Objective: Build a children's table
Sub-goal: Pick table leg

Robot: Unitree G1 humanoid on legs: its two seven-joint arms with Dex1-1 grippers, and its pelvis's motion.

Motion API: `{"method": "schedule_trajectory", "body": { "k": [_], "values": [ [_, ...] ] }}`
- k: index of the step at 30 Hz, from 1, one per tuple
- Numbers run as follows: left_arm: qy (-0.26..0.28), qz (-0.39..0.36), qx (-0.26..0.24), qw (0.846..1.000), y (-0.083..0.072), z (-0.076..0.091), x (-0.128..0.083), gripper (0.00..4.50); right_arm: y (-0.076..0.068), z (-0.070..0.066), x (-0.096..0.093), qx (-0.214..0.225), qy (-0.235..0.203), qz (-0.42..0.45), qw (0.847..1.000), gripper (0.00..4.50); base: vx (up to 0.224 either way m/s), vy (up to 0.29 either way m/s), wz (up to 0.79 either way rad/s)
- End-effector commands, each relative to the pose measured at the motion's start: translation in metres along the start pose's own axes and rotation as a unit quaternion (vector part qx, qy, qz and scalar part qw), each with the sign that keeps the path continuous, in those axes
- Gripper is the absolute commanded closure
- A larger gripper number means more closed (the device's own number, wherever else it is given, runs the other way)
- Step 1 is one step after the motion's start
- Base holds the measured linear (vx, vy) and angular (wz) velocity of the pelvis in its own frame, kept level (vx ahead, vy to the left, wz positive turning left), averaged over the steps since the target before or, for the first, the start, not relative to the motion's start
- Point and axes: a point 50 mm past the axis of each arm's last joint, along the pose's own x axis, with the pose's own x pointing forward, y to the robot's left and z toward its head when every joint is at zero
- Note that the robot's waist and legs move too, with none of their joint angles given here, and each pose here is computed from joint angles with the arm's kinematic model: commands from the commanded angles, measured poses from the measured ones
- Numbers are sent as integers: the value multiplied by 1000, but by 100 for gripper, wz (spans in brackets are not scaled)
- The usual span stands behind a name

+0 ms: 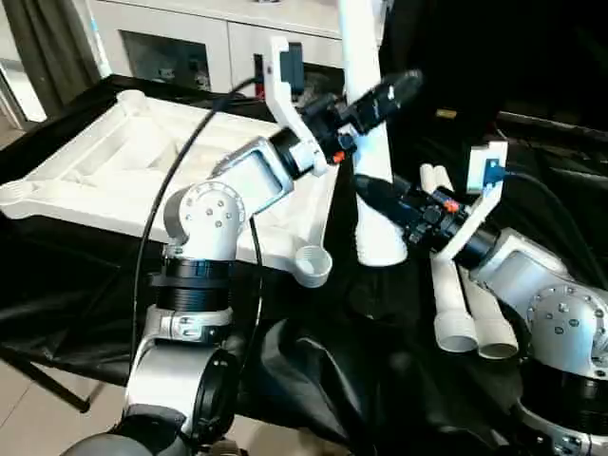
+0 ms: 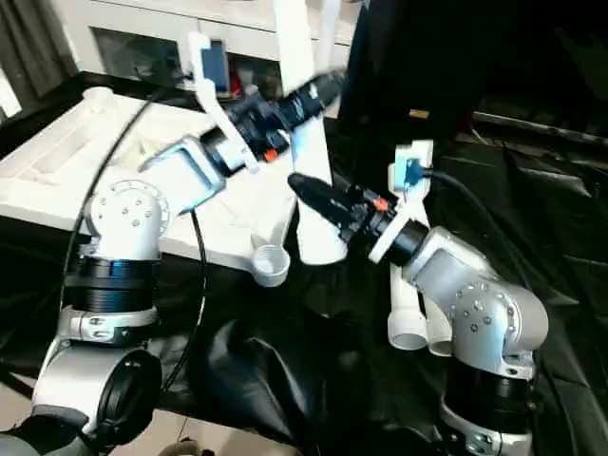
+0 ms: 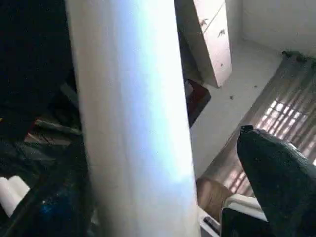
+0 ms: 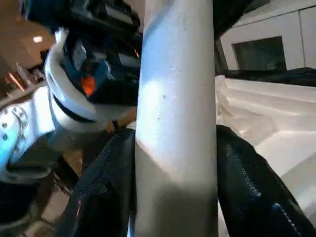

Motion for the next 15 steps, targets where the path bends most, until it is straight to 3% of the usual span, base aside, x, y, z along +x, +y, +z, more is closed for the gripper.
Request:
{"method": "schedule_trajectory", "body": {
  "k": [1,7,9,15],
  "values": [
    [-2,-3,-16,1000,-6,3,4,36,2,-2,3,-33,17,-11,999,260,0,0,0],
    [-4,20,-19,1000,-10,4,5,79,-2,-16,16,-70,40,-55,995,260,0,0,0],
    [-7,43,-20,999,-8,2,5,112,-2,-21,21,-85,46,-72,993,261,0,0,0],
    [-4,109,-8,994,0,-3,4,153,1,-26,31,-112,48,-89,989,262,0,0,0]
  ]
}}
